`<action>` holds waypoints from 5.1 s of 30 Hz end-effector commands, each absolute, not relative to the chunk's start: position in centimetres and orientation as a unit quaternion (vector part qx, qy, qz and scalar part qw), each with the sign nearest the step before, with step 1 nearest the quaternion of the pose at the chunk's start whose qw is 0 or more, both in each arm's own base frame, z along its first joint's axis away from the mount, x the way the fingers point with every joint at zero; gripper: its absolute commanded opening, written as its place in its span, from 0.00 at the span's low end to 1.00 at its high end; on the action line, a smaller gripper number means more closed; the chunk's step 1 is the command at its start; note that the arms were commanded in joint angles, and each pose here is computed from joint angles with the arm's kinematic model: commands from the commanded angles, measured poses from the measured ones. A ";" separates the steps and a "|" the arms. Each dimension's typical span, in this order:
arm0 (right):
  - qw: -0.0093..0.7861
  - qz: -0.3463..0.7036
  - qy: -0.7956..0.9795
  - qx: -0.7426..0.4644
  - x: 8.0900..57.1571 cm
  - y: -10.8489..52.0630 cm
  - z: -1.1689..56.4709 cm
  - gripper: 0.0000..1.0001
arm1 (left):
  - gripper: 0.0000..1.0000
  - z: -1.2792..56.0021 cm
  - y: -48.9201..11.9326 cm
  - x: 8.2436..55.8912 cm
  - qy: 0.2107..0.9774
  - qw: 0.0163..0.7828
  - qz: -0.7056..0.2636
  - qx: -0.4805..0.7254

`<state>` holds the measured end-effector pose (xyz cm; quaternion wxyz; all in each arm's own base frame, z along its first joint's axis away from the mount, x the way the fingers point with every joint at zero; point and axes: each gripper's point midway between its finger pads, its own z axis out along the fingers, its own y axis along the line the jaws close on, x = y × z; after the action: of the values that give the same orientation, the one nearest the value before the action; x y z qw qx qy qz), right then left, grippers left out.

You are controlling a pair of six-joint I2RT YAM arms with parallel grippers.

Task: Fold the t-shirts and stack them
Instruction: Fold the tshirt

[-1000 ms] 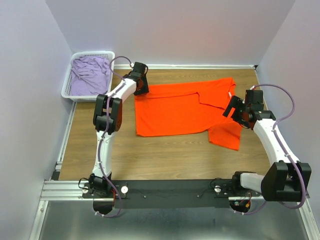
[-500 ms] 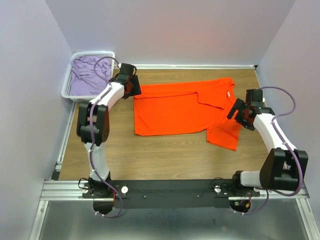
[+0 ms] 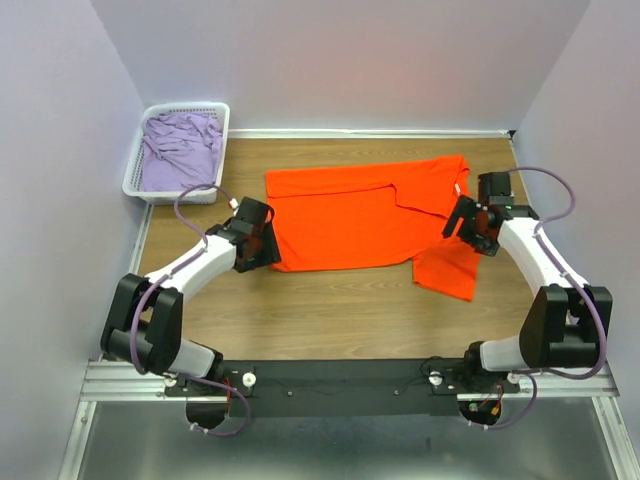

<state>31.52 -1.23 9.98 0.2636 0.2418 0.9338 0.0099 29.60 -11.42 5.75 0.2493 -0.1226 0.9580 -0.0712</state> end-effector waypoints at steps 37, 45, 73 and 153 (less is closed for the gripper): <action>0.286 -0.069 0.931 0.213 31.2 -1.8 11.2 0.90 | 0.33 0.5 -11.8 27.4 0.963 0.210 -0.056 -0.162; 0.286 -0.097 0.918 0.256 30.9 -4.5 11.2 0.89 | 0.02 0.9 -11.3 27.3 0.964 0.215 -0.046 -0.147; 0.197 0.116 0.897 0.379 32.4 -4.4 2.7 0.51 | 0.00 3.0 -8.6 28.8 0.963 0.237 -0.055 -0.119; 0.172 0.126 0.906 0.366 43.7 -6.7 4.8 0.03 | 0.00 5.9 -6.3 43.8 0.948 0.292 -0.076 -0.101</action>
<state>42.92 -5.83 5.33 0.1670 0.3648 0.9046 0.1438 42.25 -7.25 5.96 0.2741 -0.0927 0.9528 -0.0920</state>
